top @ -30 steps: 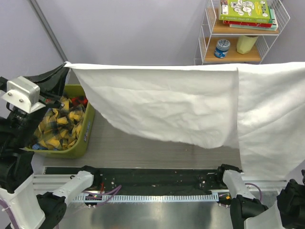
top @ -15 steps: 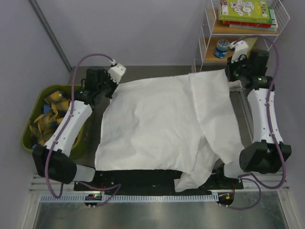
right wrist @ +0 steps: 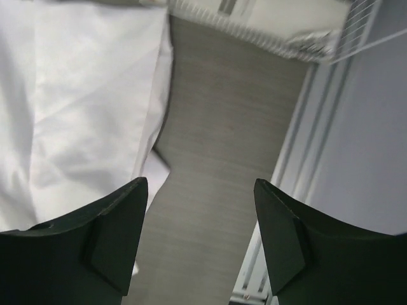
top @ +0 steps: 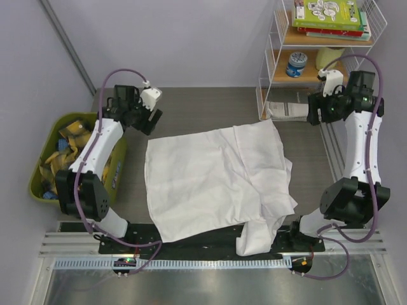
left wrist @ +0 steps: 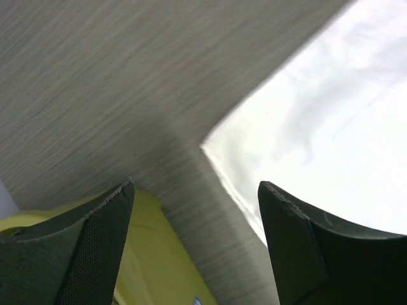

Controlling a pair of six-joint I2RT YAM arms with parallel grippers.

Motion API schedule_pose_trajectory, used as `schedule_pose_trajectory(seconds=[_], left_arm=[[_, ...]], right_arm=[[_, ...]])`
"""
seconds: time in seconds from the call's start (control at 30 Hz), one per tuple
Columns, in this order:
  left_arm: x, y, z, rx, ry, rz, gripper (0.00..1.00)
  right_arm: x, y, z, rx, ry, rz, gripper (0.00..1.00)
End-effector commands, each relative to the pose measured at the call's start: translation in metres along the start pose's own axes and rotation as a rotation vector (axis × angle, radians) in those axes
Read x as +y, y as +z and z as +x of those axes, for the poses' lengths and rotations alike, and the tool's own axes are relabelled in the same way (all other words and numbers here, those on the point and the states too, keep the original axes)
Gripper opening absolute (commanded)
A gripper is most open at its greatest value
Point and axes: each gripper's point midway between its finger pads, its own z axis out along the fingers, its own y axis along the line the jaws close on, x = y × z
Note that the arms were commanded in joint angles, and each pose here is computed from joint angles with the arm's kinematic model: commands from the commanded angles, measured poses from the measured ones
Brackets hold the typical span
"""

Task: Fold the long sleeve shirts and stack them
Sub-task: Flatten the shirt out

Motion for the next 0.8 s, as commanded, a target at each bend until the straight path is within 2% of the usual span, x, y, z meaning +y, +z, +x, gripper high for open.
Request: schedule_pose_trajectory(seconds=[0.0, 0.03, 0.1, 0.23, 0.47, 0.67, 0.77], left_arm=[[-0.096, -0.036, 0.019, -0.002, 0.135, 0.304, 0.78], [-0.11, -0.039, 0.029, 0.015, 0.165, 0.343, 0.78], [-0.145, -0.043, 0.063, 0.097, 0.245, 0.428, 0.78], [-0.167, -0.04, 0.106, 0.206, 0.291, 0.474, 0.77], [-0.173, -0.034, 0.13, 0.266, 0.317, 0.509, 0.77], [-0.167, -0.02, 0.16, 0.371, 0.418, 0.484, 0.77], [-0.153, -0.004, 0.173, 0.428, 0.457, 0.418, 0.7]], right_arm=[[0.083, -0.038, 0.088, 0.247, 0.022, -0.311, 0.72], [0.099, -0.036, 0.114, 0.317, 0.056, -0.378, 0.72], [0.117, -0.044, 0.14, 0.392, 0.068, -0.45, 0.7], [0.134, -0.042, 0.175, 0.492, 0.126, -0.51, 0.69], [0.153, -0.017, 0.218, 0.626, 0.161, -0.501, 0.69], [0.169, 0.0, 0.232, 0.752, 0.119, -0.517, 0.69], [0.17, 0.007, 0.239, 0.794, 0.137, -0.508, 0.68]])
